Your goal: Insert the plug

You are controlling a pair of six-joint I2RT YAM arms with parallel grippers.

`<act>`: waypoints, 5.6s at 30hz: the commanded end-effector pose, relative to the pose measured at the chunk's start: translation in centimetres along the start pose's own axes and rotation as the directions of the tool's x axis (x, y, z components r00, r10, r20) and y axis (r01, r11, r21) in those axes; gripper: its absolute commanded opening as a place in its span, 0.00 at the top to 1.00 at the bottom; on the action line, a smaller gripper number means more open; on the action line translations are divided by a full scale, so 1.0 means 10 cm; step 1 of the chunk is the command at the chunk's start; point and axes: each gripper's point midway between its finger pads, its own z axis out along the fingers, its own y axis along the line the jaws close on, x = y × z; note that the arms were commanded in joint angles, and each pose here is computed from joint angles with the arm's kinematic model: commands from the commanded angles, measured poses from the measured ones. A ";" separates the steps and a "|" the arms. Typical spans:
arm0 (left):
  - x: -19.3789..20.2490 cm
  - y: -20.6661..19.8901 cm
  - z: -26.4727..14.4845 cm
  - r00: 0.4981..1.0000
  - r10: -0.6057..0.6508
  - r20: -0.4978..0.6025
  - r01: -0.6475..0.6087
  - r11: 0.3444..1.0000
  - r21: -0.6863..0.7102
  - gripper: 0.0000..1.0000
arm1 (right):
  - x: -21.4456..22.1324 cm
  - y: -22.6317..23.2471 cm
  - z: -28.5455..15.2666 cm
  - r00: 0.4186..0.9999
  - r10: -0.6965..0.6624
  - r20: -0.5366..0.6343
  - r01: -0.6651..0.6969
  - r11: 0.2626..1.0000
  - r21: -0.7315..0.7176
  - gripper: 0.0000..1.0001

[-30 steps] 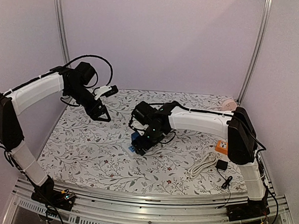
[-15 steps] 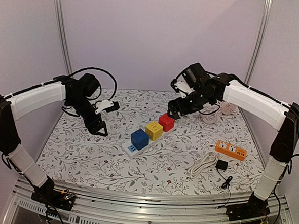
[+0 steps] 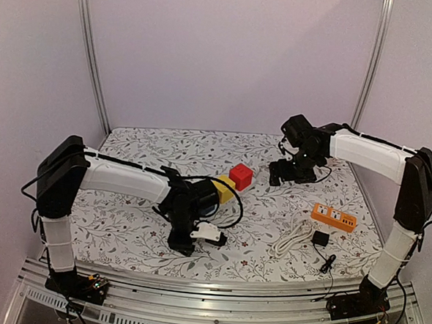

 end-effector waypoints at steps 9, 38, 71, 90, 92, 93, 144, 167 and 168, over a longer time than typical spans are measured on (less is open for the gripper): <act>0.58 1.34 0.26 0.995 -0.075 -0.067 0.048 0.940 -0.338 0.50 | 0.00 -0.86 -0.50 0.990 0.092 0.104 -0.113 0.970 0.217 0.05; 0.87 1.24 -0.79 0.954 -0.251 0.165 0.292 0.904 -0.314 0.37 | 0.51 -1.60 0.23 0.946 -0.149 -0.288 0.172 0.984 0.056 0.01; 1.11 1.17 -0.59 0.943 -0.326 0.072 0.331 0.887 -0.320 0.34 | 0.88 -1.74 0.40 0.540 -0.733 -0.414 0.732 0.652 -0.198 0.76; 1.37 1.19 -0.75 0.905 -0.393 0.160 0.424 0.856 -0.297 0.33 | -0.17 1.14 -1.23 0.178 -0.983 0.050 0.948 0.185 0.260 1.00; 1.48 1.24 -0.84 0.894 -0.411 0.178 0.447 0.837 -0.316 0.32 | -0.13 1.64 -1.24 0.170 -0.980 0.107 0.951 0.191 0.244 1.00; 1.54 1.25 -0.88 0.889 -0.418 0.186 0.457 0.828 -0.325 0.32 | -0.13 1.86 -1.33 0.168 -0.974 0.151 0.951 0.201 0.235 1.00; 2.28 1.14 -1.44 0.792 -0.552 0.261 0.610 0.703 -0.366 0.26 | 1.67 -0.69 -0.04 0.326 -0.865 -0.380 0.892 0.415 -0.179 0.01; 2.33 1.15 -1.41 0.791 -0.563 0.240 0.610 0.695 -0.380 0.26 | 1.86 -1.08 0.46 0.339 -0.803 -0.491 0.814 0.512 -0.275 0.60; 2.34 1.14 -1.41 0.792 -0.563 0.239 0.609 0.696 -0.379 0.26 | 1.85 -1.07 0.47 0.345 -0.803 -0.485 0.813 0.515 -0.273 0.68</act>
